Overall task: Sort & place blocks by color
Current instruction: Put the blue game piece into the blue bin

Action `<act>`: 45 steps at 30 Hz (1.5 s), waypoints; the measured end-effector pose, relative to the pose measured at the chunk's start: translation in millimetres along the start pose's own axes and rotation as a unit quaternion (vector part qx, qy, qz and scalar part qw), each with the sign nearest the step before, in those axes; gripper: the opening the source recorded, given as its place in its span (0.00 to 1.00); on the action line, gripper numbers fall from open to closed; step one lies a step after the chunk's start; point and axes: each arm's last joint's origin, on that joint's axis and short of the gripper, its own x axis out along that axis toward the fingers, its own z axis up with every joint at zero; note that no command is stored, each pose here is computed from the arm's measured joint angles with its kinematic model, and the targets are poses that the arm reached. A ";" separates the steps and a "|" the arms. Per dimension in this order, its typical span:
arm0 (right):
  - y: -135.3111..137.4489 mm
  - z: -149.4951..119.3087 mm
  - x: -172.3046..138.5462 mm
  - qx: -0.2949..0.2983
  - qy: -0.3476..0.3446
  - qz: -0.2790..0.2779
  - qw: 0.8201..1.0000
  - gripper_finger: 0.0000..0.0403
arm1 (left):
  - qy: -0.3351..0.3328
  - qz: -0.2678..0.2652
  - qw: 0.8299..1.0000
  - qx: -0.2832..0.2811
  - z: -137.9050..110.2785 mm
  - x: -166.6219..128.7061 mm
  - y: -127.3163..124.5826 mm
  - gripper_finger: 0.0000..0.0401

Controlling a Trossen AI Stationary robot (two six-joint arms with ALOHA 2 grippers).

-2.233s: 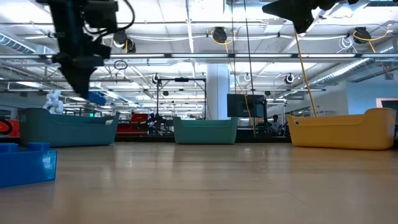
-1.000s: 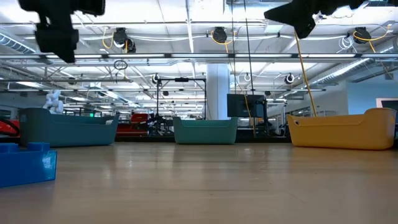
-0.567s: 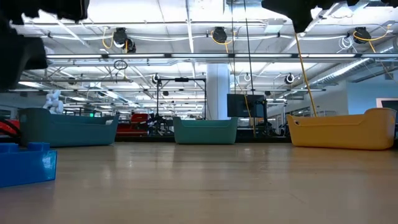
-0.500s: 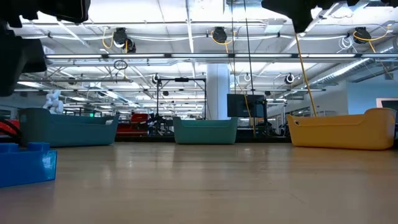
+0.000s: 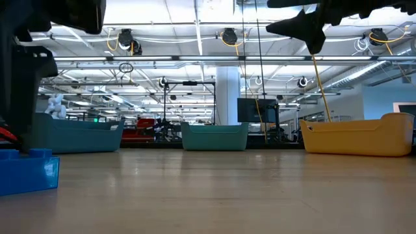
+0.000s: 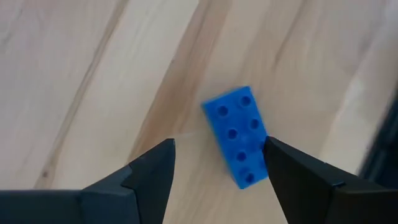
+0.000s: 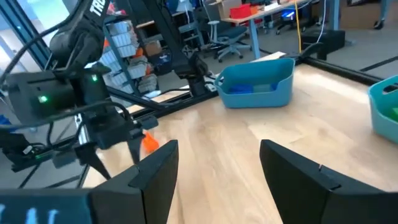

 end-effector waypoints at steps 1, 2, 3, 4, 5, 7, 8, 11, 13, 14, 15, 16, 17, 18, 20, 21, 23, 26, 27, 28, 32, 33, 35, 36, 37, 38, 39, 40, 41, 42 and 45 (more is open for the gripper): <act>0.5 -1.0 0.8 0.003 0.001 0.001 1.000 0.54 | 0.002 0.006 1.000 -0.002 -0.1 2.3 -0.3 0.61; 1.4 -2.3 1.3 0.005 0.003 0.003 1.000 0.54 | 0.002 0.008 1.000 -0.005 0.1 5.1 -1.6 0.61; 2.3 -3.1 2.3 0.008 0.002 0.005 1.000 0.54 | 0.001 0.006 1.000 -0.008 -0.3 7.5 -3.1 0.61; 3.2 -3.5 3.1 0.009 0.000 0.007 1.000 0.54 | 0.002 0.007 1.000 -0.010 -1.7 9.0 -4.0 0.61; 4.1 -4.2 3.3 0.010 0.000 0.010 1.000 0.54 | 0.001 0.006 1.000 -0.011 -2.8 10.3 -5.0 0.61; 5.6 -4.6 2.6 0.009 0.000 0.014 1.000 0.54 | -0.006 -0.012 1.000 -0.015 -4.1 14.0 -10.6 0.61; 5.9 -4.1 2.5 0.011 -0.002 0.015 1.000 0.54 | -0.007 -0.013 1.000 -0.013 -5.7 14.5 -11.7 0.61; 7.4 -4.9 1.6 0.010 0.000 0.019 1.000 0.54 | -0.020 -0.006 1.000 -0.012 -9.1 14.8 -13.1 0.61; 8.2 -5.3 1.1 0.009 0.000 0.020 1.000 0.54 | -0.029 0.005 1.000 -0.009 -11.7 15.6 -12.9 0.61; 8.3 -5.4 1.1 0.009 0.001 0.021 1.000 0.54 | -0.032 0.009 0.999 -0.008 -12.5 15.6 -12.5 0.61; 8.3 -5.4 1.1 0.009 0.001 0.021 1.000 0.54 | -0.037 0.009 0.999 -0.007 -12.8 15.7 -13.1 0.61; 8.4 -5.6 1.1 0.009 0.002 0.021 1.000 0.54 | -0.040 0.008 0.999 -0.007 -12.6 16.4 -13.7 0.61; 8.9 -5.8 0.8 0.009 0.002 0.022 1.000 0.54 | -0.041 0.011 0.999 -0.005 -13.0 17.8 -13.5 0.61; 9.1 -5.9 0.6 0.009 0.002 0.022 1.000 0.54 | -0.039 0.018 0.999 -0.002 -13.9 19.9 -12.7 0.61; 9.3 -6.1 0.6 0.009 0.002 0.022 1.000 0.54 | -0.037 0.026 0.999 0.001 -14.8 25.1 -12.1 0.61; 9.9 -6.5 0.3 0.008 0.003 0.023 1.000 0.54 | -0.036 0.030 0.999 0.002 -15.6 26.9 -12.4 0.61; 11.0 -7.1 -0.3 0.007 0.004 0.026 1.000 0.54 | -0.036 0.033 0.999 0.005 -18.3 31.8 -13.7 0.61; 11.7 -7.4 -0.7 0.005 0.005 0.028 1.000 0.54 | -0.033 0.031 0.999 0.015 -23.0 38.3 -16.1 0.61; 11.7 -7.4 -0.7 0.002 0.005 0.028 1.000 0.54 | -0.034 0.040 0.998 0.019 -24.5 40.0 -14.5 0.61; 11.7 -7.3 -0.7 0.002 0.004 0.028 1.000 0.54 | -0.031 0.041 0.999 0.019 -24.8 38.6 -14.1 0.61; 11.8 -7.0 -0.7 0.001 0.003 0.029 1.000 0.54 | -0.009 0.089 0.996 0.026 -26.4 36.7 -4.2 0.61; 11.8 -7.0 -0.7 0.002 0.003 0.029 1.000 0.54 | -0.001 0.114 0.993 0.028 -26.7 36.1 1.5 0.61; 12.3 -7.3 -1.0 0.004 0.004 0.030 1.000 0.54 | 0.006 0.130 0.991 0.037 -25.0 35.3 5.4 0.61; 12.9 -7.6 -1.4 0.005 0.004 0.031 0.999 0.54 | 0.009 0.134 0.990 0.042 -24.0 35.2 6.8 0.61; 13.2 -7.7 -1.6 0.006 0.004 0.032 0.999 0.54 | 0.010 0.136 0.989 0.049 -22.7 35.4 7.6 0.61; 14.0 -8.1 -2.1 0.006 0.005 0.034 0.999 0.54 | 0.012 0.137 0.989 0.056 -21.5 35.5 8.4 0.61; 14.6 -8.6 -2.5 0.005 0.007 0.035 0.999 0.54 | 0.014 0.139 0.988 0.064 -20.6 35.6 9.2 0.61; 15.2 -9.0 -2.9 0.005 0.007 0.036 0.999 0.54 | 0.016 0.142 0.987 0.070 -20.0 35.5 10.2 0.61; 15.9 -9.3 -3.4 0.004 0.007 0.036 0.999 0.54 | 0.018 0.148 0.986 0.075 -19.6 35.3 11.6 0.60; 16.7 -9.7 -4.1 0.003 0.005 0.033 0.999 0.54 | 0.020 0.159 0.984 0.078 -19.5 34.8 13.9 0.60; 19.2 -11.1 -5.9 -0.008 0.007 0.037 0.999 0.54 | 0.031 0.192 0.977 0.083 -18.6 33.2 21.4 0.53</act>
